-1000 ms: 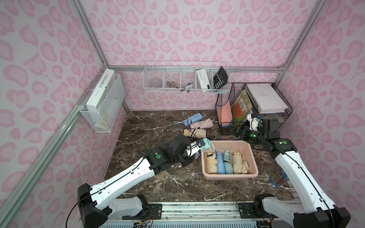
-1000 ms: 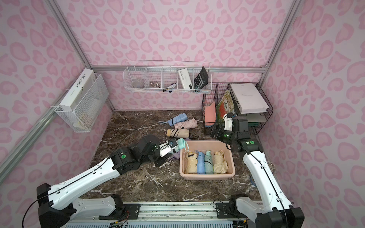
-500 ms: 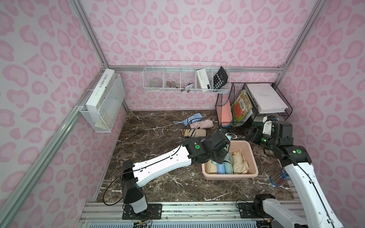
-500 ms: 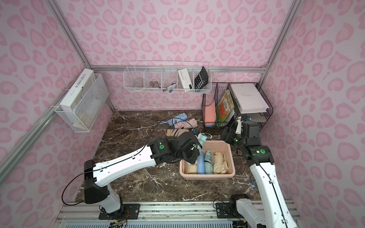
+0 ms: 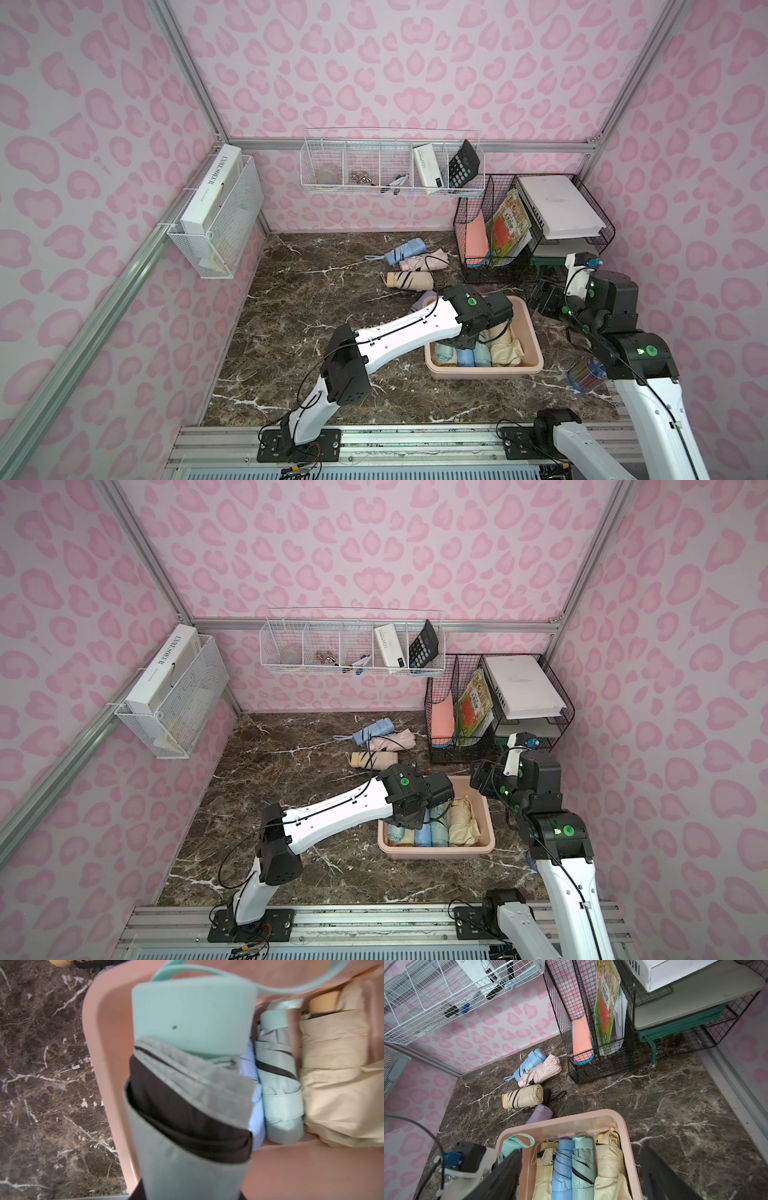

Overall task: Put the umbrella into the storage box
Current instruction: Place the umbrella in the storage box.

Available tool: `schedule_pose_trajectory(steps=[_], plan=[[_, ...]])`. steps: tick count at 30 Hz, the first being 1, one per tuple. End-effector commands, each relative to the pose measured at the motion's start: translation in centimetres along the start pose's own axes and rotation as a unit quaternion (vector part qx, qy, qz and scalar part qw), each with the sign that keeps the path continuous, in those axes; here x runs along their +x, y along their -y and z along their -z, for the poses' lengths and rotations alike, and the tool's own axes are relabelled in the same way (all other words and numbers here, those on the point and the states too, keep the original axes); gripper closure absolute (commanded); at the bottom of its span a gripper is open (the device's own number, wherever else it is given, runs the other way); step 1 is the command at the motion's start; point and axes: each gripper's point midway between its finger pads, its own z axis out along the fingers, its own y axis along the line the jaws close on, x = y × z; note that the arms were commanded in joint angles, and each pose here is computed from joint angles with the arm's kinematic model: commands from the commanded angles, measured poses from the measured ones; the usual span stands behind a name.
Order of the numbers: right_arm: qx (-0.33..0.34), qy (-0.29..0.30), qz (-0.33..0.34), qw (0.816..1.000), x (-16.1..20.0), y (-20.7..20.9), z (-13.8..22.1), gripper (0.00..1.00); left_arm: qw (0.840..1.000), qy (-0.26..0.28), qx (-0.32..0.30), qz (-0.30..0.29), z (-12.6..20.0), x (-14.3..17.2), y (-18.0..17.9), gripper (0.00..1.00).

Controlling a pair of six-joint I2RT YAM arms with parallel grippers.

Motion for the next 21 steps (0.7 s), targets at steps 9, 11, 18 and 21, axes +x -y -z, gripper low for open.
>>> schedule_pose_trajectory(steps=[9, 11, 18, 21], plan=[[0.006, -0.022, 0.009, 1.000, 1.7, 0.6, 0.1, 0.17, 0.998, 0.001, -0.067, 0.015, -1.9, 0.1, -1.3, 0.52], [0.014, -0.031, 0.013, 0.999, 2.3, 1.1, -0.4, 0.16, 0.997, 0.003, -0.068, 0.019, -1.4, 0.0, -1.6, 0.42], [0.051, -0.068, 0.008, 0.996, 5.1, 3.5, -3.3, 0.10, 0.999, 0.041, -0.024, 0.019, 2.2, -1.5, -2.1, 0.21], [0.066, -0.074, 0.007, 0.995, 5.7, 4.5, -4.4, 0.10, 0.998, 0.055, 0.001, 0.027, 4.0, -1.9, -2.2, 0.18]])
